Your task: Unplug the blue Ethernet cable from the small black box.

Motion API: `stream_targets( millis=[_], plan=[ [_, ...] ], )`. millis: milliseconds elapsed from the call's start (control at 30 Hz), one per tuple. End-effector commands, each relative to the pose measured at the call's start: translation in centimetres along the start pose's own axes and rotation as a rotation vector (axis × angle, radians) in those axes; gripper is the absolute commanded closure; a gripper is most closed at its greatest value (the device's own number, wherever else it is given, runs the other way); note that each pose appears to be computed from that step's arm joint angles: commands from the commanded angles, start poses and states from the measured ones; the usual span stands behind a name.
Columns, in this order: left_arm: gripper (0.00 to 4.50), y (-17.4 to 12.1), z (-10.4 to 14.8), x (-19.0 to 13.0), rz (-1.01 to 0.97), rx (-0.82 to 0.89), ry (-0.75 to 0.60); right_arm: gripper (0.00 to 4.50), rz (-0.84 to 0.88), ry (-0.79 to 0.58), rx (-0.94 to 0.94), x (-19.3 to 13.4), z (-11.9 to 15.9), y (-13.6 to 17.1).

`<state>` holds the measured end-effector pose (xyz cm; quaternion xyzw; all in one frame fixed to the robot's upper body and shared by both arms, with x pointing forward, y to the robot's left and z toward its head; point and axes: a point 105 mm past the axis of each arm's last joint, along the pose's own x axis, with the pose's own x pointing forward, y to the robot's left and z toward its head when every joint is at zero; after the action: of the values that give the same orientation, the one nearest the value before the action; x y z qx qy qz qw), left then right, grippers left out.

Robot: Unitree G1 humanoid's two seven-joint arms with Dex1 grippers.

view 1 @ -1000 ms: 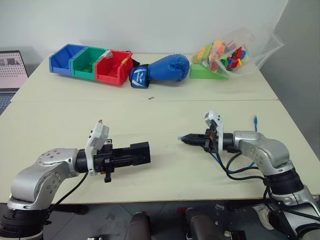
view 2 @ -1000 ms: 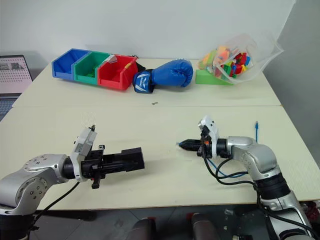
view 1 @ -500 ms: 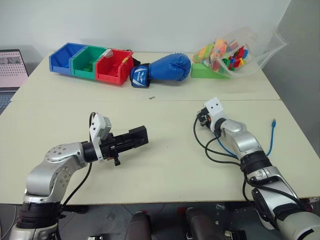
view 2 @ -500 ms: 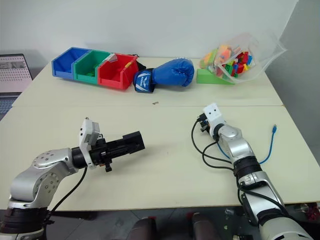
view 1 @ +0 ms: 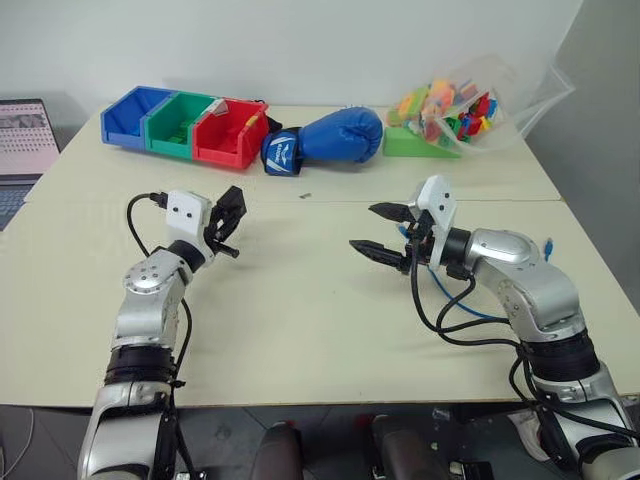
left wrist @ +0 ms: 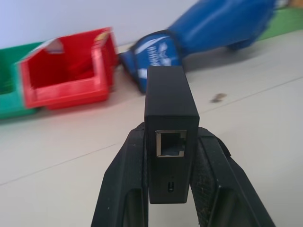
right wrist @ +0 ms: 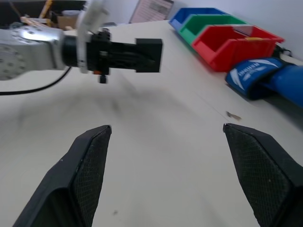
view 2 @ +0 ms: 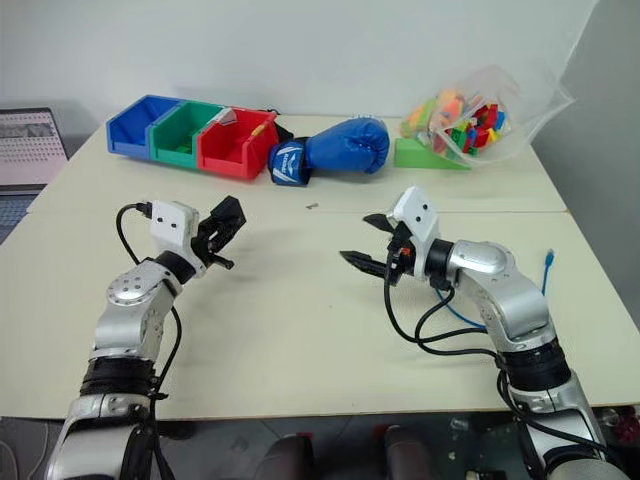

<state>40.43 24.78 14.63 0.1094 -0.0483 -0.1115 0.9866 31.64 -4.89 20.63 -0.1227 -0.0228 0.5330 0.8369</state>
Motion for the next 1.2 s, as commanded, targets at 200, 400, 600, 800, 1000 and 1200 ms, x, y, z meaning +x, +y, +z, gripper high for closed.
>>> stream_targets(
  millis=[200, 400, 600, 800, 1000, 1200],
  plan=[
    [3.71, 0.8, -2.2, 1.0, 0.065, -0.061, 0.013, 0.48, 0.08, -0.014, -0.048, 0.9, 2.3, 1.6],
    [2.82, 0.2, -3.6, 0.6, 0.023, -0.15, 0.037, 0.48, 0.086, -0.001, -0.052, 0.9, 2.2, 1.8],
    [1.42, 0.5, -4.5, -0.8, 0.012, -0.11, 0.076, 0.48, 0.09, 0.009, -0.034, 0.7, 1.8, 2.2],
    [0.96, 1.0, -3.6, -4.4, -0.018, -0.08, 0.096, 0.48, 0.051, 0.037, 0.003, 0.2, 0.3, 2.2],
    [0.96, 2.0, -2.1, -9.1, -0.091, 0.001, 0.277, 0.48, 0.0, 0.072, 0.042, -1.9, -1.0, 1.6],
    [0.96, 5.3, 2.9, -11.1, -0.074, 0.065, 0.249, 0.48, -0.05, 0.106, 0.059, -5.1, -1.2, -0.6]
  ],
)
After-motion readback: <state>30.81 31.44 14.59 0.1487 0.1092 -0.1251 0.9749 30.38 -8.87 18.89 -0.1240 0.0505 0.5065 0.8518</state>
